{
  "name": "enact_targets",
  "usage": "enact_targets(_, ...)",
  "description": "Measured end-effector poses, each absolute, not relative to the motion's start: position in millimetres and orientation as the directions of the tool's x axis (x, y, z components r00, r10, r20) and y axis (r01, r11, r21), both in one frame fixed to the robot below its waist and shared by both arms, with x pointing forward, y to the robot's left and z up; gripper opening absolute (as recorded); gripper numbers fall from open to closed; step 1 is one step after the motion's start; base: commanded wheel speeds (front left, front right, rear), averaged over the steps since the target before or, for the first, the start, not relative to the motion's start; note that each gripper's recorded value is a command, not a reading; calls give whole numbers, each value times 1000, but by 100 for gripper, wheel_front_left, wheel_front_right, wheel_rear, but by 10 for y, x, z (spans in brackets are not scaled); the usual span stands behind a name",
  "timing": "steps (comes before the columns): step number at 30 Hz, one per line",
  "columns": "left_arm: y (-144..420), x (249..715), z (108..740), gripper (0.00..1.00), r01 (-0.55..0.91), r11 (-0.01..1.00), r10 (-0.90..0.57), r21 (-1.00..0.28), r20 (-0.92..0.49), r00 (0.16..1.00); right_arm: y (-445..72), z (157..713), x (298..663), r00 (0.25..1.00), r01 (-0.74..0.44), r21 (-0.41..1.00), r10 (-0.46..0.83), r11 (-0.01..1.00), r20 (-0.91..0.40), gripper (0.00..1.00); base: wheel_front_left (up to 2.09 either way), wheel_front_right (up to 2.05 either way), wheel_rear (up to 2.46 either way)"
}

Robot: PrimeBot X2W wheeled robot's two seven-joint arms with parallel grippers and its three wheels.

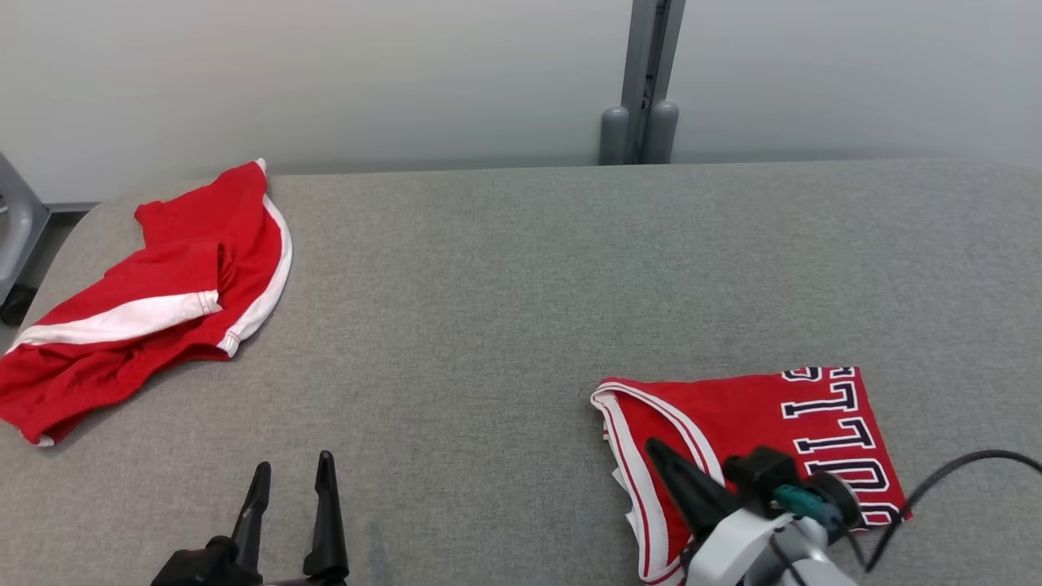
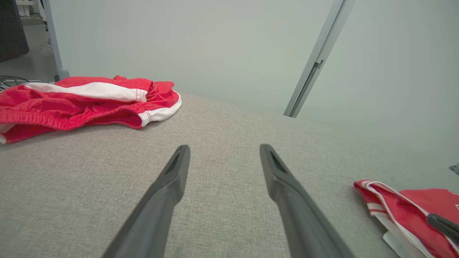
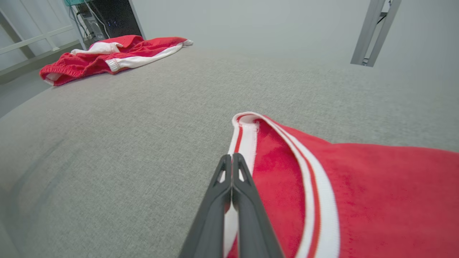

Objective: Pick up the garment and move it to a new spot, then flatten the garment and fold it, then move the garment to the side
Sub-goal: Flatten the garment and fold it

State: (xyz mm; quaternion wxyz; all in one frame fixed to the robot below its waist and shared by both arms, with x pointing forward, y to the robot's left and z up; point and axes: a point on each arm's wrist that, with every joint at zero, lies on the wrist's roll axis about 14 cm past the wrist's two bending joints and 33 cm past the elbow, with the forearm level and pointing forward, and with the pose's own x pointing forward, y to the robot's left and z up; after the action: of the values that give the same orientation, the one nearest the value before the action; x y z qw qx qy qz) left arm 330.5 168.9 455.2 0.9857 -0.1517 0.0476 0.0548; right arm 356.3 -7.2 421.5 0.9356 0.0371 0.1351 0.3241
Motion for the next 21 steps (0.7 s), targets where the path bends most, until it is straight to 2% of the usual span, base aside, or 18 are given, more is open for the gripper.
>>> enact_targets(1,1703,3318,4596,100,-121,948,97,-295,-96,991,-147,4318,3623,777,-580,151,599,801,-193,6,0,0,0)
enact_targets(3,1719,3332,4664,100,-113,949,96,-293,-72,993,-345,4505,3709,822,-541,129,555,831,-130,55,0,0,0)
enact_targets(4,1720,3335,4694,100,-105,952,92,-288,-60,994,-472,4597,3733,845,-515,117,526,849,-99,100,0,0,0)
enact_targets(10,1661,3364,4835,100,-38,973,38,-229,-2,999,-1433,5207,3706,958,-275,68,267,959,107,100,0,0,0)
enact_targets(11,1639,3371,4853,100,-22,976,24,-218,5,1000,-1614,5222,3655,967,-232,31,228,972,110,100,0,0,0)
enact_targets(12,1604,3375,4860,100,1,983,1,-185,11,1000,-1968,5225,3540,985,-130,9,128,991,114,100,0,0,0)
enact_targets(15,1599,3383,4839,100,8,985,-7,-172,6,1000,-2245,5084,3378,997,-37,-3,37,999,74,100,0,0,0)
enact_targets(21,1610,3360,4756,100,2,986,-6,-164,-21,1000,-2263,4759,3239,1000,-10,3,10,1000,-25,100,0,0,0)
